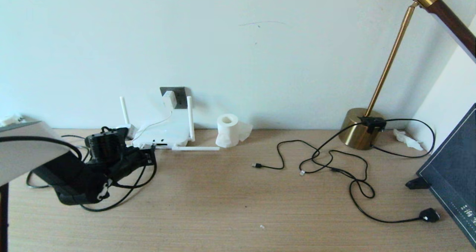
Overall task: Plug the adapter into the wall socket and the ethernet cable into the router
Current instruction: Plug cable into router interface
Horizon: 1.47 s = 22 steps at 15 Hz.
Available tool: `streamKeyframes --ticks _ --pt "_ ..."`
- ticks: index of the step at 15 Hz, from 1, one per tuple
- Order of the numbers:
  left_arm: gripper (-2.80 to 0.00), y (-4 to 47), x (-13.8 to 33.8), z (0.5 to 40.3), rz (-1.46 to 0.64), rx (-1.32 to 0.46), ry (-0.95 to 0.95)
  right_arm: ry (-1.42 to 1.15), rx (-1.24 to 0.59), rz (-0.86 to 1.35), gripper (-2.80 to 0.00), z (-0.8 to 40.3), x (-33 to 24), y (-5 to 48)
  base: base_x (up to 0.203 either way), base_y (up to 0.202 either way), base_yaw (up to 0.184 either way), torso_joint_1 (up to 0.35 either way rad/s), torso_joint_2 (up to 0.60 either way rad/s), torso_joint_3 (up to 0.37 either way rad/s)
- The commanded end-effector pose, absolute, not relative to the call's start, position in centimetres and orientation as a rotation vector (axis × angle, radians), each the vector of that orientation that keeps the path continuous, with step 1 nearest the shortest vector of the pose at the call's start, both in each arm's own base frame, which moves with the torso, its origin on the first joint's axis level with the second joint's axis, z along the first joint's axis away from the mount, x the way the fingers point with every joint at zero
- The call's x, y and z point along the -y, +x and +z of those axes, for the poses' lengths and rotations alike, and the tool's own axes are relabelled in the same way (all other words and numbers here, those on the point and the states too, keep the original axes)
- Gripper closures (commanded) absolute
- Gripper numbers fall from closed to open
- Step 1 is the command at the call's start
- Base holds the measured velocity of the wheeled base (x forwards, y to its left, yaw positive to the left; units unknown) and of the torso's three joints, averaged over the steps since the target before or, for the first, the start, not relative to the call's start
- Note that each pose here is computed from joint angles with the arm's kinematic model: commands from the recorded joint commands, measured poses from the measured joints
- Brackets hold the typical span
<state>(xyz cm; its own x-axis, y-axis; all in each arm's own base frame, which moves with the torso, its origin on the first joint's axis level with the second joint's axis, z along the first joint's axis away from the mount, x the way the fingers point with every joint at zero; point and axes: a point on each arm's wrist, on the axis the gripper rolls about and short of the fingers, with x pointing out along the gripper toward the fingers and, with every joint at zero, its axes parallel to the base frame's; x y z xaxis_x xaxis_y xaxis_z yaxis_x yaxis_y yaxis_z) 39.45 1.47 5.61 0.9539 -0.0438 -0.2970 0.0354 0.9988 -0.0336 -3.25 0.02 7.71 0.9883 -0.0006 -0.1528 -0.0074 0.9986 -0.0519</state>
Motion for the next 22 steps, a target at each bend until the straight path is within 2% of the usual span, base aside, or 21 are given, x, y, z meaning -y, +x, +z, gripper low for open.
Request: streamKeyframes --ticks 1,22 --pt "0.00 39.60 -1.51 5.63 -0.040 -0.296 -0.028 -0.053 -0.156 0.004 0.00 7.70 -0.02 -3.24 0.000 0.000 0.000 0.000 0.00 0.000" --pt "0.00 39.67 -1.58 5.79 -0.038 -0.290 -0.028 -0.053 -0.156 0.004 0.00 7.70 -0.02 -3.24 0.000 0.000 0.000 0.000 0.00 0.000"
